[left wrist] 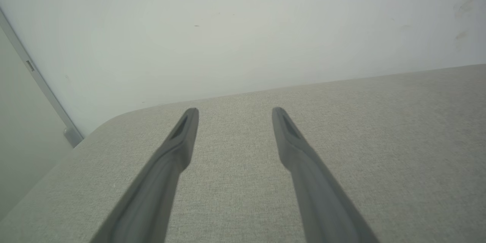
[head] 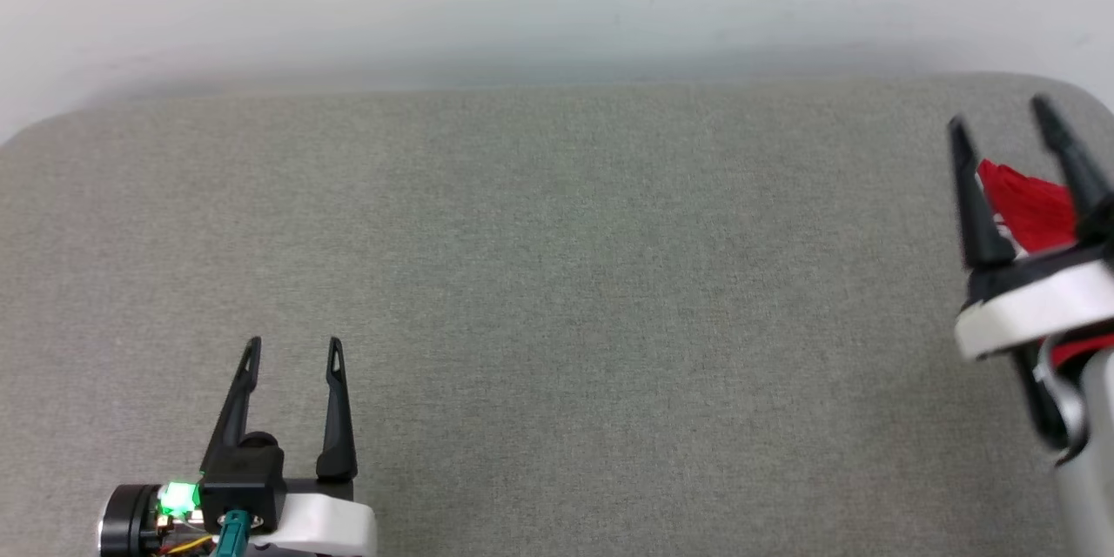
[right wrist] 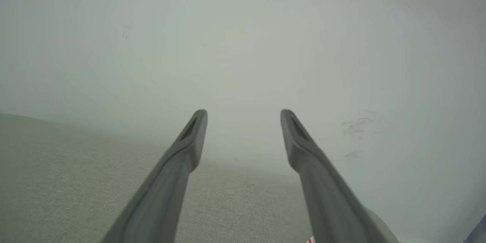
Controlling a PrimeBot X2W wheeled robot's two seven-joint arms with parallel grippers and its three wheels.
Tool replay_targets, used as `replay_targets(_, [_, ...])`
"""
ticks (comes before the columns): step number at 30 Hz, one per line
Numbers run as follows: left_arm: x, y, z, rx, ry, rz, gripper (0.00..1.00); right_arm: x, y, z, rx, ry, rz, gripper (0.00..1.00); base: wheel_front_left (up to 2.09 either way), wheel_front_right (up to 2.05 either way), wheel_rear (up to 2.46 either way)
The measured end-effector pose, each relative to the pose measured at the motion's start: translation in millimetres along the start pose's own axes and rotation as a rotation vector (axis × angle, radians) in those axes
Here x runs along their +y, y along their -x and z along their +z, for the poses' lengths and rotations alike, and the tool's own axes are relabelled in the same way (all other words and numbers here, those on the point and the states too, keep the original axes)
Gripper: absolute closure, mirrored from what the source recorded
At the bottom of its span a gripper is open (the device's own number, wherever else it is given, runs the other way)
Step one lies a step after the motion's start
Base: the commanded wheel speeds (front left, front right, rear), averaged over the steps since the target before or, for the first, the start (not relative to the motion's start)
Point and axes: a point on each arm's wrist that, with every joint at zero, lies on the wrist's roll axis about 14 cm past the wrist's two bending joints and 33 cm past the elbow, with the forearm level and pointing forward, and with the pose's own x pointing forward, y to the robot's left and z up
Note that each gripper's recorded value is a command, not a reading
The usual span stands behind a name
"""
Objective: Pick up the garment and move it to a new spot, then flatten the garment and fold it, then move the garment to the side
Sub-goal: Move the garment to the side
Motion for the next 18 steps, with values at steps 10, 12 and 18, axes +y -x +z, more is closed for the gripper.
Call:
replay_targets(10, [7.4,23.5,3.9,0.005,0.006,0.017,0.00,44.2,56.4,-29.2,0.081,-0.134,-0.003,0.00,0.00,0.00,0.00])
replay_targets(12, [10.1,28.0,5.0,0.003,0.005,0.025,0.00,45.8,66.7,-32.8,0.095,-0.149,-0.013,0.00,0.00,0.00,0.00])
replay_targets(18, [13.1,36.7,6.6,0.002,0.010,0.033,0.00,47.9,91.7,-38.5,0.122,-0.178,-0.042,0.00,0.00,0.00,0.00])
